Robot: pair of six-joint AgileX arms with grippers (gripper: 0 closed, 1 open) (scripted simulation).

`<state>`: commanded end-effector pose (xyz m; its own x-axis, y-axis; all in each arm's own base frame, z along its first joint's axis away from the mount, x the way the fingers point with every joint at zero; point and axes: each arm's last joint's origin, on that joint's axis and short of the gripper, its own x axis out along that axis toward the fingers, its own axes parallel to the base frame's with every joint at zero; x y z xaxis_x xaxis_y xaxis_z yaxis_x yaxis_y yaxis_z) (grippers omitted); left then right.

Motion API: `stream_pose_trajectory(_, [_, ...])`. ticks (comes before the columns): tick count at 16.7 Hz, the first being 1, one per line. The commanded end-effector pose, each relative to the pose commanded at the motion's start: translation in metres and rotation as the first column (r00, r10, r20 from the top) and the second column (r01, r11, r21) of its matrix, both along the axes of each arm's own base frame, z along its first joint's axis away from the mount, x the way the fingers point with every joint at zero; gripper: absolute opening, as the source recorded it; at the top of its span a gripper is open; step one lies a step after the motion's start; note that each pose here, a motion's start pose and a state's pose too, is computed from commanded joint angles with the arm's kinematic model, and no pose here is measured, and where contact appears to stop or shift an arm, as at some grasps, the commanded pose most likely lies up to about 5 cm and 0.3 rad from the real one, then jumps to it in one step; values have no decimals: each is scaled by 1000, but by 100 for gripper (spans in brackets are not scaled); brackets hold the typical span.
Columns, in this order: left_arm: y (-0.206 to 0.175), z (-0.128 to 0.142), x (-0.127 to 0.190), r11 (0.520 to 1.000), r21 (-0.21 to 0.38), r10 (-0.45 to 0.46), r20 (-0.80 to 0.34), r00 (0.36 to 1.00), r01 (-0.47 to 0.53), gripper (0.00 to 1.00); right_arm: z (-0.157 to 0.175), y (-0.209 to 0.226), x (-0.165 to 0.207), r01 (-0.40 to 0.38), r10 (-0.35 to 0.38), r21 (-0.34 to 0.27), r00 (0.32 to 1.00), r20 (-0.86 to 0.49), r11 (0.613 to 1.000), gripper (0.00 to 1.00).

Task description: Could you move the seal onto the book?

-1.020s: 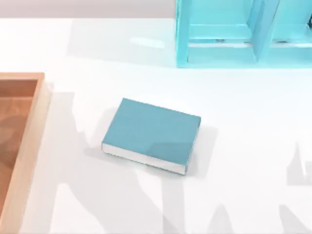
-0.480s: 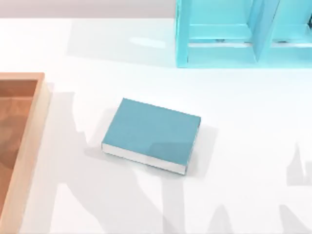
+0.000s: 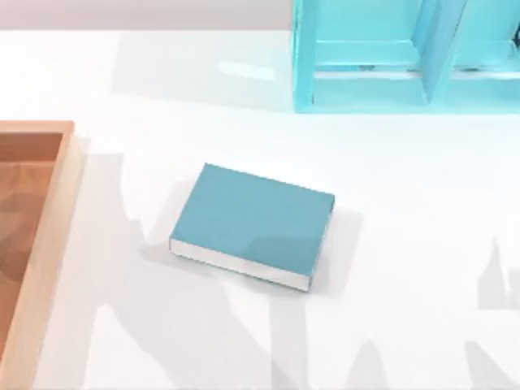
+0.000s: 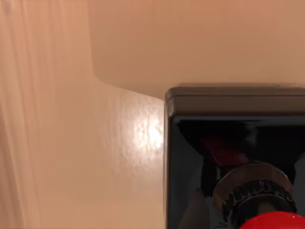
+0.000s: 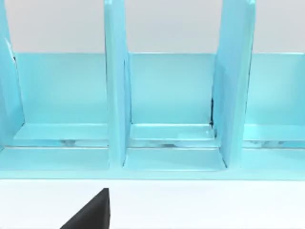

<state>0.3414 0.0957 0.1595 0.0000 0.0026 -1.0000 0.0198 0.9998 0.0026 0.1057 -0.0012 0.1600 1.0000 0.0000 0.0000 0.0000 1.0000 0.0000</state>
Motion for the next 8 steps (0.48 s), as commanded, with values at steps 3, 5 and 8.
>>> stream_pose_trajectory(3, [-4,4,2,1000,1,-2,1,1000,2,0,0,0,0,0,0,0,1000,0,1000,100])
stream_pose_trajectory(5, [-17,17,9,1000,1,1,0,1000,-1,0,0,0,0,0,0,0,1000,0,1000,100])
stream_pose_trajectory(8, [-52,51,18,1000,0,0,-9,1000,0,0,0,0,0,0,0,0,1000,0,1000,100])
